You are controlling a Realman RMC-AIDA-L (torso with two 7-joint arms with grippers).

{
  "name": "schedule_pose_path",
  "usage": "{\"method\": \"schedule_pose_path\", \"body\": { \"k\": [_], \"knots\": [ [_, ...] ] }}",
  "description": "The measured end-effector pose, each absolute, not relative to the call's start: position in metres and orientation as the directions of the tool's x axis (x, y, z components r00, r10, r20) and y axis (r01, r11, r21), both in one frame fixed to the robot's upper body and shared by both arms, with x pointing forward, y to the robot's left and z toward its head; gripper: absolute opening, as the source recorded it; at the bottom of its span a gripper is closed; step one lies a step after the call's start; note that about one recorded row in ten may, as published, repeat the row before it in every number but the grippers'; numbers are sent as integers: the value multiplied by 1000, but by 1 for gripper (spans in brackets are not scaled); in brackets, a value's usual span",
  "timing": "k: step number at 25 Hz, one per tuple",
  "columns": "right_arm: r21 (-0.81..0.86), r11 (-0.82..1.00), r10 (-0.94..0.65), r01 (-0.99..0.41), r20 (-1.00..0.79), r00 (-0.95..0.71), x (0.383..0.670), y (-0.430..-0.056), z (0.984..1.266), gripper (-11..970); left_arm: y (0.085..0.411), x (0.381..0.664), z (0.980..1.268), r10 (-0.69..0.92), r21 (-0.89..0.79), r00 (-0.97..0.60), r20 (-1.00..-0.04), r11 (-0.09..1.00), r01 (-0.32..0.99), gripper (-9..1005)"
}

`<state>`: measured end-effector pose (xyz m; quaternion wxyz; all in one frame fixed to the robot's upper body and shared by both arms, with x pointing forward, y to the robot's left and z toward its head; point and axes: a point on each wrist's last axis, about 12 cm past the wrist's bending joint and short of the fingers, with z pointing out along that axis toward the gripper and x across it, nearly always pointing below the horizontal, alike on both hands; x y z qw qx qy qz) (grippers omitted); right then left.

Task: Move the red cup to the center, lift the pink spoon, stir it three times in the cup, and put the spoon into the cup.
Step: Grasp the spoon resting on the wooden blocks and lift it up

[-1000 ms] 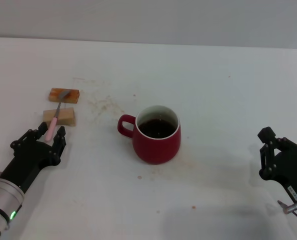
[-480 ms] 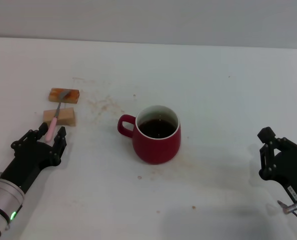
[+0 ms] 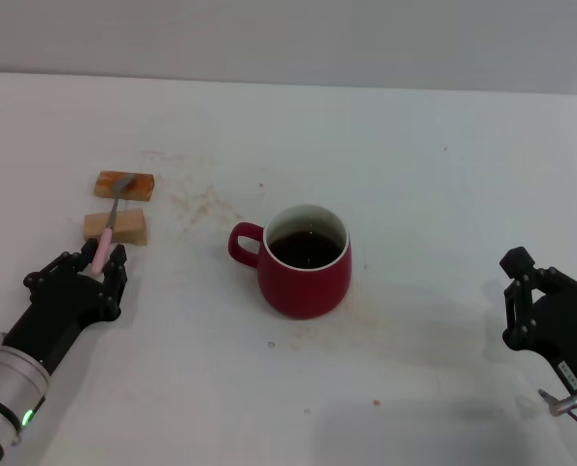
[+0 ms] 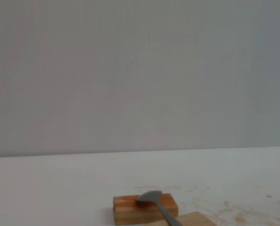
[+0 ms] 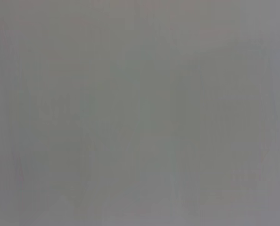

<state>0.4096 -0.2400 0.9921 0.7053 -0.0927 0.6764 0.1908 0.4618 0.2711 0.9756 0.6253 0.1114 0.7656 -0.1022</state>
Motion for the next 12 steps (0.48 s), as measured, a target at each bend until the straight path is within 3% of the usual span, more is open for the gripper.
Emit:
{"method": "schedule_pose_path", "body": {
  "k": [5,12],
  "knots": [
    [127,910,143,-394,-990,11,410,-240,992,-1,271,462,976,43,-17,-193,-980,954,299,320],
    [127,909,143,-396,-990,11,411,-240,992,0,274,463,976,41,-12,-192,-981,964,267,195]
  ]
}}
